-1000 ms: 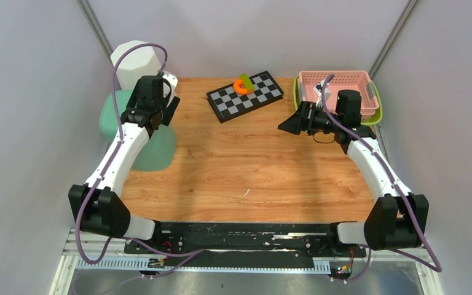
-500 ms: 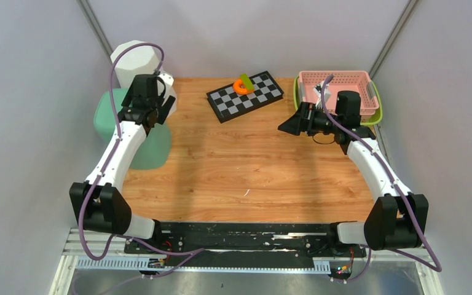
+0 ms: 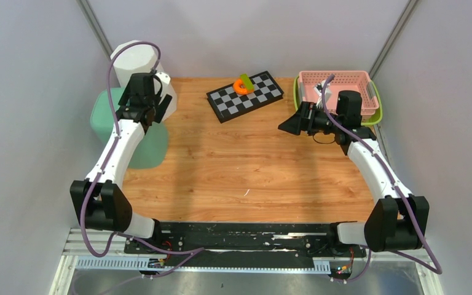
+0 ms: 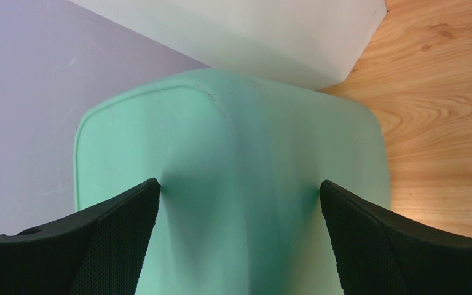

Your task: Turn the large container upside down

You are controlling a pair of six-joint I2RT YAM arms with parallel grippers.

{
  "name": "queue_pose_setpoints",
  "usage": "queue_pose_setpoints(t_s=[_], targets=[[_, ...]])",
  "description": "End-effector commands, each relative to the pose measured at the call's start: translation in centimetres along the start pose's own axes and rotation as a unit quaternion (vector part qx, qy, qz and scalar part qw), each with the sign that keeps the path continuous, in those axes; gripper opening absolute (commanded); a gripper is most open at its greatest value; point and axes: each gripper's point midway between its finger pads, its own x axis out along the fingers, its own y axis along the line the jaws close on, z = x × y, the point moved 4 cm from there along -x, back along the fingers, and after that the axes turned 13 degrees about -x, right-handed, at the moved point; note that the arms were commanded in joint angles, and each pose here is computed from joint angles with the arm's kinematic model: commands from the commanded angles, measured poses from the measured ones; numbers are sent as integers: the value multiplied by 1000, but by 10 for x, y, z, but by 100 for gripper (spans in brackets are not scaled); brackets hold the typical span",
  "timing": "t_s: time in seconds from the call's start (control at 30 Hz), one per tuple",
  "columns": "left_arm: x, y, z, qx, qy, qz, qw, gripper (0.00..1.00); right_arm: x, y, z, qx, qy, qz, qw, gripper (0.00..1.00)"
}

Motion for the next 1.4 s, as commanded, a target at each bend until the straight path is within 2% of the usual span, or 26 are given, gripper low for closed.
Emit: queue_pose_setpoints(t_s=[0.0, 0.3, 0.53, 0.73, 0.9, 1.13, 1.37], targets=[[10, -4, -23, 0, 59, -7, 998, 100, -6, -3, 2, 0, -12, -9, 1000, 100], [-2, -2, -10, -16, 42, -29, 999, 100, -7, -3, 3, -3, -13, -8, 1000, 100], [-44, 0, 22, -52, -14, -95, 994, 100, -13, -6, 12, -31, -11, -38, 999, 100], [-93, -3, 42, -71, -80, -164, 981, 100, -22, -13, 21, -72, -11, -87, 994, 100], [-137, -22, 43, -58, -126, -258, 956, 100, -33, -24, 31, -123, -3, -150, 981, 100], [-177, -67, 6, 20, -129, -408, 904, 100, -50, -55, 47, -184, 17, -264, 947, 100], [-206, -90, -35, 89, -181, -495, 845, 100, -44, -96, 57, -180, 46, -338, 923, 99]])
